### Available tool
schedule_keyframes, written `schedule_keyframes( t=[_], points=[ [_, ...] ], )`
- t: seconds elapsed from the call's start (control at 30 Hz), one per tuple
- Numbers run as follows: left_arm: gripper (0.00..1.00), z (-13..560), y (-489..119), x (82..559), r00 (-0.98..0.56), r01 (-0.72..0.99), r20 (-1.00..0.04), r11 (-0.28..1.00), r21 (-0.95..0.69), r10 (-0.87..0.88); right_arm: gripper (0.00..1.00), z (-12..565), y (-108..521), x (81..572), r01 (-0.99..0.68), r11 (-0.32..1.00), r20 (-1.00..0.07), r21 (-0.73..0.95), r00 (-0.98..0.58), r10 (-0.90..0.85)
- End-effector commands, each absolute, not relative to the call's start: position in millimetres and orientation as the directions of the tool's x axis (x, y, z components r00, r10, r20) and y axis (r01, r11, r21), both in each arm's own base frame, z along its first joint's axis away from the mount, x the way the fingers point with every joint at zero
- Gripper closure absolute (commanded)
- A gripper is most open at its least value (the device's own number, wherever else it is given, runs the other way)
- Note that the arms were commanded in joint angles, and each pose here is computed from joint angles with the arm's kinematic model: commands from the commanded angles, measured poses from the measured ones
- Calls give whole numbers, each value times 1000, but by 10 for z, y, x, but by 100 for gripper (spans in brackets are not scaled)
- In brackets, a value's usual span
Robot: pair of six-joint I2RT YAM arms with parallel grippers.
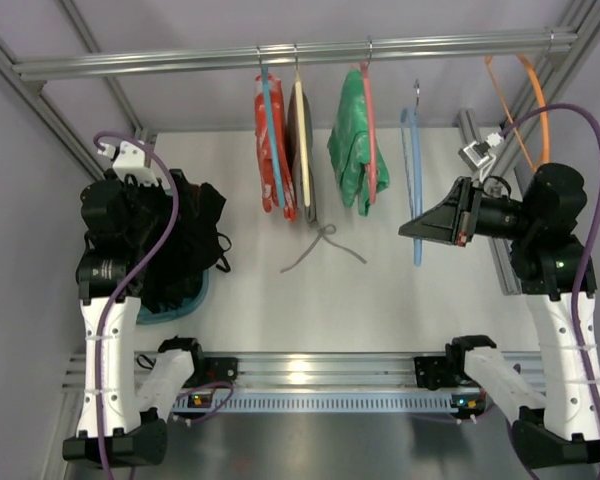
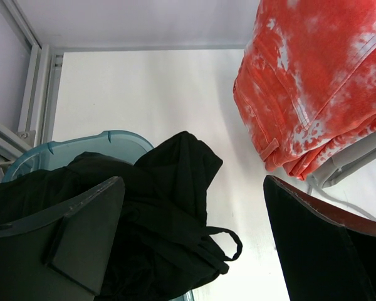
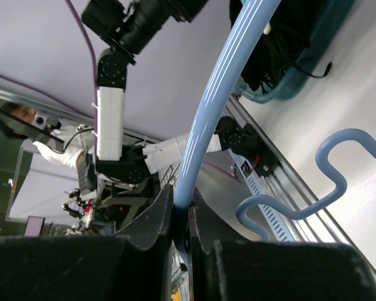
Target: Remove the trousers from the hanger
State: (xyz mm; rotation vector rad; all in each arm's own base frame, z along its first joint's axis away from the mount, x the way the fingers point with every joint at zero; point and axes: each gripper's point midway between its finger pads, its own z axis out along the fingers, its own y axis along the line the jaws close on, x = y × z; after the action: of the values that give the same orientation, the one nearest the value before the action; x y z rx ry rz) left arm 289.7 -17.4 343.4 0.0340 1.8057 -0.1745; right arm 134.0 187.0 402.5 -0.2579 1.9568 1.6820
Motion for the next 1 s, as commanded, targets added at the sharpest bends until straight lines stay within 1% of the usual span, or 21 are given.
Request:
schedule_keyframes(
  t=[0.0, 0.03, 0.1, 0.2, 0.23, 0.3, 0.37, 0.4, 0.43, 0.57, 0.67, 0.97],
  points=[
    [2, 3651, -180, 2920, -161, 120, -983, 987, -107, -87, 100, 4607, 1845, 1195, -673, 146, -688, 725, -698, 200],
    [2, 3695, -202, 2920, -153, 129, -984, 985, -115, -95, 100, 4697, 1831, 1196, -684, 149, -699, 714, -685, 207],
    [2, 3720, -220, 2929, -155, 132, -981, 982, -135, -114, 100, 4729, 1818, 1271, -649, 142, -664, 747, -720, 203],
    [2, 3784, -237, 2916, -142, 140, -982, 980, -141, -121, 100, 4811, 1699, 1467, -624, 161, -643, 765, -728, 236],
    [2, 3802, -238, 2909, -138, 141, -983, 980, -141, -122, 100, 4838, 1630, 1552, -585, 168, -608, 793, -747, 268],
    [2, 3816, -229, 2902, -133, 135, -983, 981, -143, -125, 100, 4842, 1545, 1715, -550, 174, -577, 817, -766, 284],
    [2, 3827, -231, 2879, -127, 138, -984, 981, -140, -123, 100, 4924, 1473, 1809, -557, 189, -588, 809, -752, 300],
    [2, 3809, -229, 2871, -130, 136, -984, 981, -141, -123, 100, 4932, 1443, 1895, -543, 188, -574, 818, -759, 306],
    [2, 3818, -229, 2861, -125, 137, -985, 981, -138, -121, 100, 5015, 1432, 1904, -559, 194, -591, 806, -745, 308],
    [2, 3810, -203, 2821, -114, 128, -989, 985, -111, -97, 100, 5140, 1315, 2063, -560, 218, -600, 800, -726, 336],
    [2, 3795, -187, 2807, -110, 124, -991, 988, -94, -80, 100, 5113, 1244, 2183, -524, 223, -569, 822, -740, 358],
    [2, 3753, -185, 2798, -115, 126, -991, 988, -84, -70, 100, 5017, 1116, 2360, -469, 227, -521, 853, -759, 391]
  ],
)
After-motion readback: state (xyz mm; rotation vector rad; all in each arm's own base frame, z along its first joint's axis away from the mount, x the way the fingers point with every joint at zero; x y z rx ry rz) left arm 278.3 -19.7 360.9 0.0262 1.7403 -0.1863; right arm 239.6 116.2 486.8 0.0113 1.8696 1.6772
